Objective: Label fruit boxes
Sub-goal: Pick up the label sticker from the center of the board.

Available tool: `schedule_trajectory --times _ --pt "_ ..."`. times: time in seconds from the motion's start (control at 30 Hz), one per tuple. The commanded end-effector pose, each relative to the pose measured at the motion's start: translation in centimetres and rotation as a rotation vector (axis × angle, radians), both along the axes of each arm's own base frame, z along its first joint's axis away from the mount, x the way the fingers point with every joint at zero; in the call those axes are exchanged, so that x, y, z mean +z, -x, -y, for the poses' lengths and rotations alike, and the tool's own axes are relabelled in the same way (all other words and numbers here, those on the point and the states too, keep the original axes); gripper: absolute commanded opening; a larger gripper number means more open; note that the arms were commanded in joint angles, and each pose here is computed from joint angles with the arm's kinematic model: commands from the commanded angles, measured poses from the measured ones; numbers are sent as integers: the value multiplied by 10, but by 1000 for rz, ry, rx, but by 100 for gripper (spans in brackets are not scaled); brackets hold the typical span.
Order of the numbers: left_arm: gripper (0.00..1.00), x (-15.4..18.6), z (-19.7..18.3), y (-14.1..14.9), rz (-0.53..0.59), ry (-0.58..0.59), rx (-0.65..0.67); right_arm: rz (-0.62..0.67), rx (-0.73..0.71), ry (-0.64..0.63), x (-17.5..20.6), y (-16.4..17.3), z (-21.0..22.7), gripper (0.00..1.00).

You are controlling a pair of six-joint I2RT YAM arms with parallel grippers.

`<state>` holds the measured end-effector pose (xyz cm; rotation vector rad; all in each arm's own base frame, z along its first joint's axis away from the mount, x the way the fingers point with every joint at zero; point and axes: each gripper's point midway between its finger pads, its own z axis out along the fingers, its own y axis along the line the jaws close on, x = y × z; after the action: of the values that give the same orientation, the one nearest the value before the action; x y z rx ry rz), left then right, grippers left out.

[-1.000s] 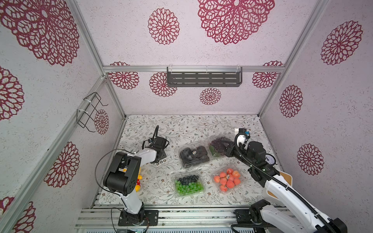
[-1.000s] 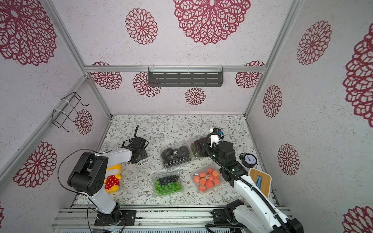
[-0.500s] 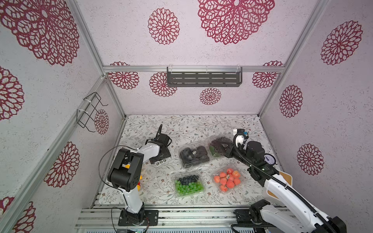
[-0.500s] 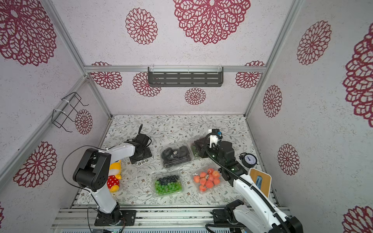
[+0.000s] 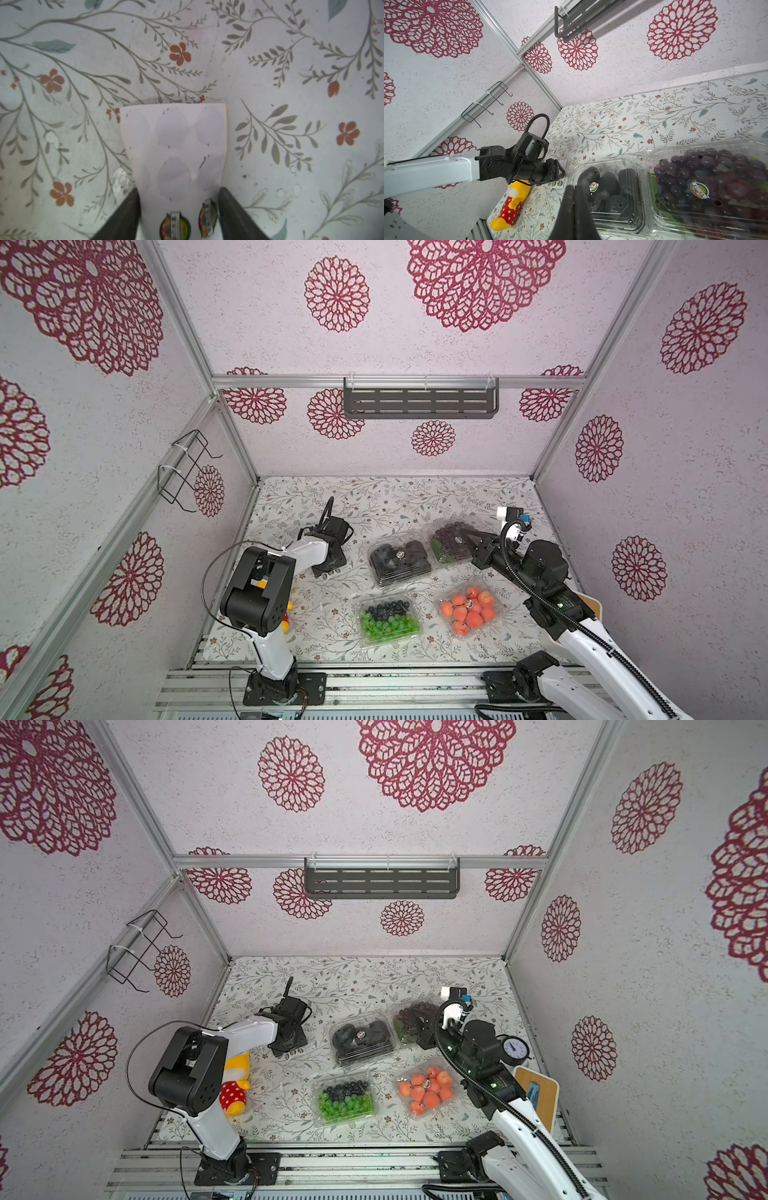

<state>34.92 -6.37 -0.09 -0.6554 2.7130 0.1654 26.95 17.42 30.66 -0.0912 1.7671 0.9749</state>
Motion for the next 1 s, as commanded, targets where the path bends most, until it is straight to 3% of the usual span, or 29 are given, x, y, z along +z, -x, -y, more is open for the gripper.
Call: schedule_trajectory --times 0.0,0.23,0.4,0.67,0.83,0.9,0.97 --pt "32 -57 3 74 -310 73 -14 27 -4 4 5 -4 0 5" --pt "30 -8 14 51 -99 130 -68 -35 121 -20 -16 -16 -29 9" --pt "20 33 32 37 96 216 -169 -76 180 -30 -29 -25 -50 10" --pt "22 96 52 36 363 312 -295 -84 359 33 -41 -15 -116 11" --pt "24 159 105 51 599 427 -577 -42 575 -75 -26 4 -153 24" --pt "24 174 119 60 652 457 -653 -20 609 -105 -22 5 -160 36" --pt "25 186 130 69 687 493 -722 14 629 -116 -18 6 -165 41"
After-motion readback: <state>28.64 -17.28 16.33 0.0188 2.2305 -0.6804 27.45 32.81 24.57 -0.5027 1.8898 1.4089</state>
